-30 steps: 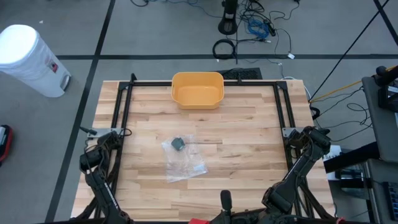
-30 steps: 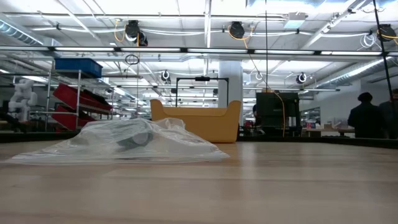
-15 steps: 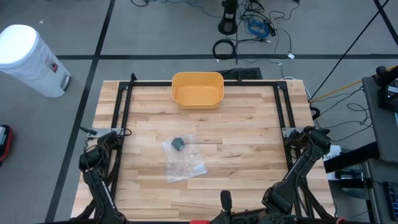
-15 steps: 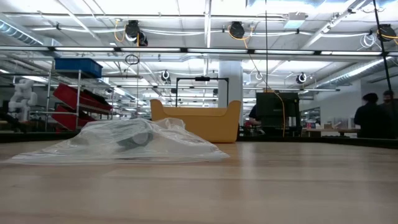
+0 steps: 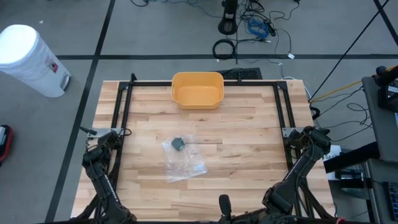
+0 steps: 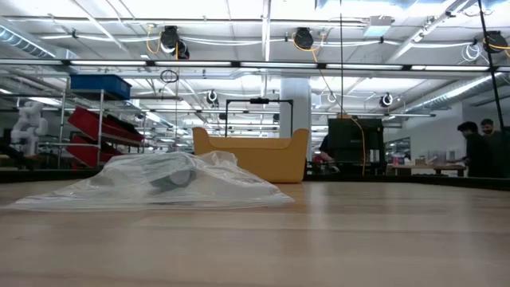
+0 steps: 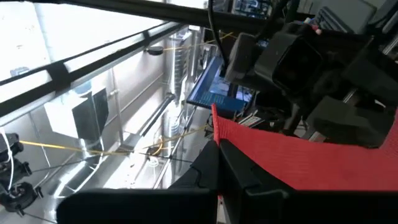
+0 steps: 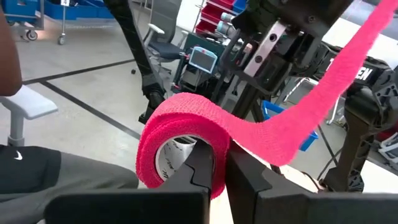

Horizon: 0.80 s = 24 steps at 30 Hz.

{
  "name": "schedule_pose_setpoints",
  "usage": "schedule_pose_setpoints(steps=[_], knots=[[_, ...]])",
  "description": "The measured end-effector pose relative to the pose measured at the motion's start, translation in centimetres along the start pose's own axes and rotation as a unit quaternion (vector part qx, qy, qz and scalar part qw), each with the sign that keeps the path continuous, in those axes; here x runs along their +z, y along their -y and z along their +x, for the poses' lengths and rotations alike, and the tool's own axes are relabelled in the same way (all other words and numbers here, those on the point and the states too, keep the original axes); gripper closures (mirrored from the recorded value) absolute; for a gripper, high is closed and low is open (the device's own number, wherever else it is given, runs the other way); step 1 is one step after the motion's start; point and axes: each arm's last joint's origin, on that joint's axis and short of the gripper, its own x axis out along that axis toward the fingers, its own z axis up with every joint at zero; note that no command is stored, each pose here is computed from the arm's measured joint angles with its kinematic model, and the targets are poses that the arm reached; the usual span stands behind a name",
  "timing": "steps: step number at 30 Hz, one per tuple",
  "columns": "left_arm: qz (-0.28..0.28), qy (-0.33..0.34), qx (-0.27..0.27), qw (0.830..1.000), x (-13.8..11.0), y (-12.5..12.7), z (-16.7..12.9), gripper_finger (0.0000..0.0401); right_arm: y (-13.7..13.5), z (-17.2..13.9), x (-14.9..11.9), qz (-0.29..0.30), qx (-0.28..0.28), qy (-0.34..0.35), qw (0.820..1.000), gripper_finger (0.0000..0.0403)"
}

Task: Roll bandage
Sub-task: Roll the red bandage

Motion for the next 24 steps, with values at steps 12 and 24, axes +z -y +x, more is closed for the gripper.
schedule_pose_setpoints(steps=[12, 24], knots=[[-0.070, 0.028, -0.001, 0.997, 0.9, -2.3, -3.6, 0.0401, -0.4, -0.2, 0.1, -0.009, 0.003, 0.001, 1.000, 0.0385], [-0.118, -0.003, 0.017, 0.993, -0.3, -2.8, -2.1, 0.0401, -1.5, -1.4, 0.8, -0.032, 0.017, 0.011, 0.999, 0.0385]])
